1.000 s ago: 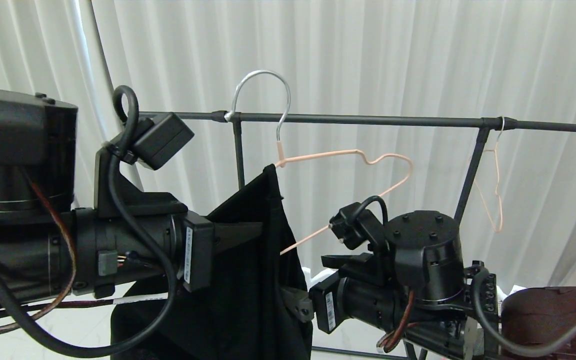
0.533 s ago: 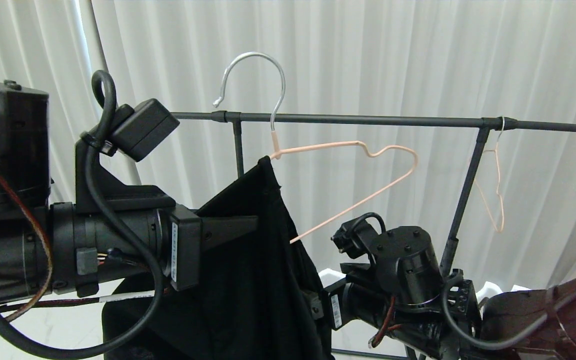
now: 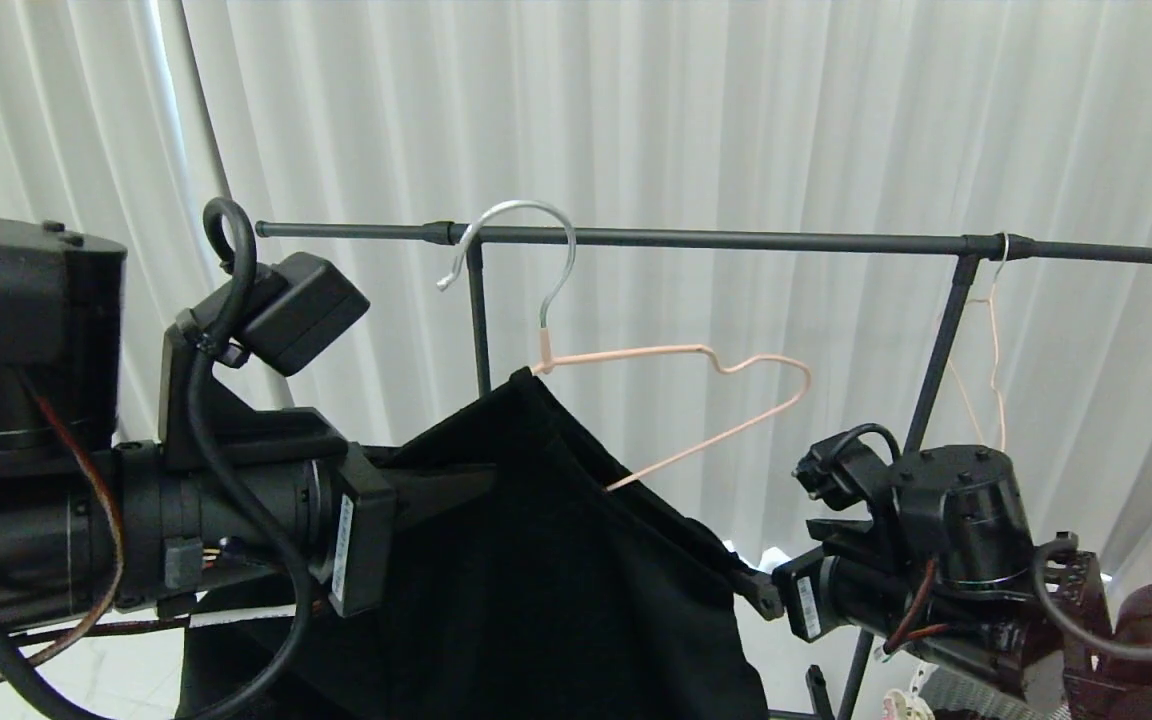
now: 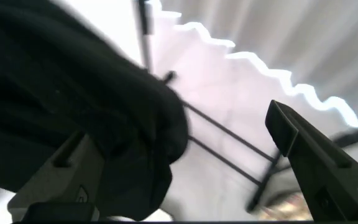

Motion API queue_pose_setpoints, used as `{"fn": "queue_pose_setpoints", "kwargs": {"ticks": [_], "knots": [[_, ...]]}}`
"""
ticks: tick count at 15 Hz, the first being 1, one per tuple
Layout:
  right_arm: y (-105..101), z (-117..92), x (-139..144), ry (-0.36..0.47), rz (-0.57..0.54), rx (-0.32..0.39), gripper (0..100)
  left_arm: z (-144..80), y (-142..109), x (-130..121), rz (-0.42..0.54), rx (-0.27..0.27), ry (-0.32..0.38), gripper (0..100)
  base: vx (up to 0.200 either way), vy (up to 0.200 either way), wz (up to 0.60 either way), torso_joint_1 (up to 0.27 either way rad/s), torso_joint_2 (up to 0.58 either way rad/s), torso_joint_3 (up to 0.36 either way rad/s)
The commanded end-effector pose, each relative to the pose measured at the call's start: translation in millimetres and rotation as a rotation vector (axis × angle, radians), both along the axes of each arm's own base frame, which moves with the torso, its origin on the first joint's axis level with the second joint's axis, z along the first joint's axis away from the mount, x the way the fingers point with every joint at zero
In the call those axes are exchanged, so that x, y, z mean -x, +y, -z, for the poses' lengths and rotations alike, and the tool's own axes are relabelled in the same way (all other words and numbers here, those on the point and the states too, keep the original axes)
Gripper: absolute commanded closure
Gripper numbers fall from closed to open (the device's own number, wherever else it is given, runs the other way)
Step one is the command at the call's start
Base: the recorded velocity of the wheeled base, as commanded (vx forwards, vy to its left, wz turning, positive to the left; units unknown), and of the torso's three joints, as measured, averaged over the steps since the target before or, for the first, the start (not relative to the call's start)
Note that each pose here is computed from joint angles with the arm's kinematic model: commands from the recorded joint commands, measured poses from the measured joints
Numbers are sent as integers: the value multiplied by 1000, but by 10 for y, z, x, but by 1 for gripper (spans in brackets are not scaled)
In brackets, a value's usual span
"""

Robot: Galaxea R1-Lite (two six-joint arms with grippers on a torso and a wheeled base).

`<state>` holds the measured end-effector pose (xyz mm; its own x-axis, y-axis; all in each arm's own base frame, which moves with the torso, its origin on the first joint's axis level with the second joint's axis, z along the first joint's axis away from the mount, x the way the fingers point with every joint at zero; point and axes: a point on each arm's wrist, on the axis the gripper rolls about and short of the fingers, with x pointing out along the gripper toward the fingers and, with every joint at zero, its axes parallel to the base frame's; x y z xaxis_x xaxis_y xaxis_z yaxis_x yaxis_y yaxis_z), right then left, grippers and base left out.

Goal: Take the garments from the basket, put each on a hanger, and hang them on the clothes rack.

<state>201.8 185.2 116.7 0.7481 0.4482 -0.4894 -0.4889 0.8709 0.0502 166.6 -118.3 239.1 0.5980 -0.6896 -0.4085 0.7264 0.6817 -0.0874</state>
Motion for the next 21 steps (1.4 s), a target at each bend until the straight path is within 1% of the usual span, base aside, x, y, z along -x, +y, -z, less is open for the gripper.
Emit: {"fn": "queue_pose_setpoints", "kwargs": {"ticks": [1, 3, 5, 7, 9, 10, 11, 12, 15, 17, 19, 21], "knots": [[-240, -86, -10, -26, 53, -4, 0, 33, 34, 49, 4, -7, 1, 100, 0, 0, 0, 0, 0, 0], [-349, -121, -54, -38, 85, -6, 0, 87, 58, 85, 8, -23, 5, 100, 0, 0, 0, 0, 0, 0], [-544, -142, -184, -56, 139, 18, 0, 173, 123, 182, 39, -73, -27, 100, 0, 0, 0, 0, 0, 0], [-697, -223, -218, -72, 112, 12, 0, 298, 178, 276, 60, -107, -18, 100, 0, 0, 0, 0, 0, 0], [-769, -312, -195, -59, 99, 15, 0, 361, 184, 294, 91, -121, -8, 100, 0, 0, 0, 0, 0, 0], [-775, -350, -199, -60, 90, 7, 0, 361, 183, 295, 97, -119, -7, 100, 0, 0, 0, 0, 0, 0], [-768, -444, -220, -84, 76, -17, 0, 383, 175, 285, 101, -122, 4, 100, 0, 0, 0, 0, 0, 0], [-757, -521, -231, -94, 55, -32, 0, 447, 154, 254, 104, -138, 31, 100, 0, 0, 0, 0, 0, 0], [-768, -796, -188, -67, -11, -57, 0, 637, 62, 99, 89, -200, 114, 100, 0, 0, 0, 0, 0, 0], [-756, -955, -198, -92, -37, -80, 0, 728, 13, 17, 74, -235, 149, 100, 0, 0, 0, 0, 0, 0], [-763, -1042, -167, -77, -75, -64, 0, 766, -5, -8, 75, -244, 166, 100, 0, 0, 0, 0, 0, 0], [-772, -1117, -116, -44, -155, -63, 0, 783, -16, -36, 69, -242, 176, 100, 0, 0, 0, 0, 0, 0]]}}
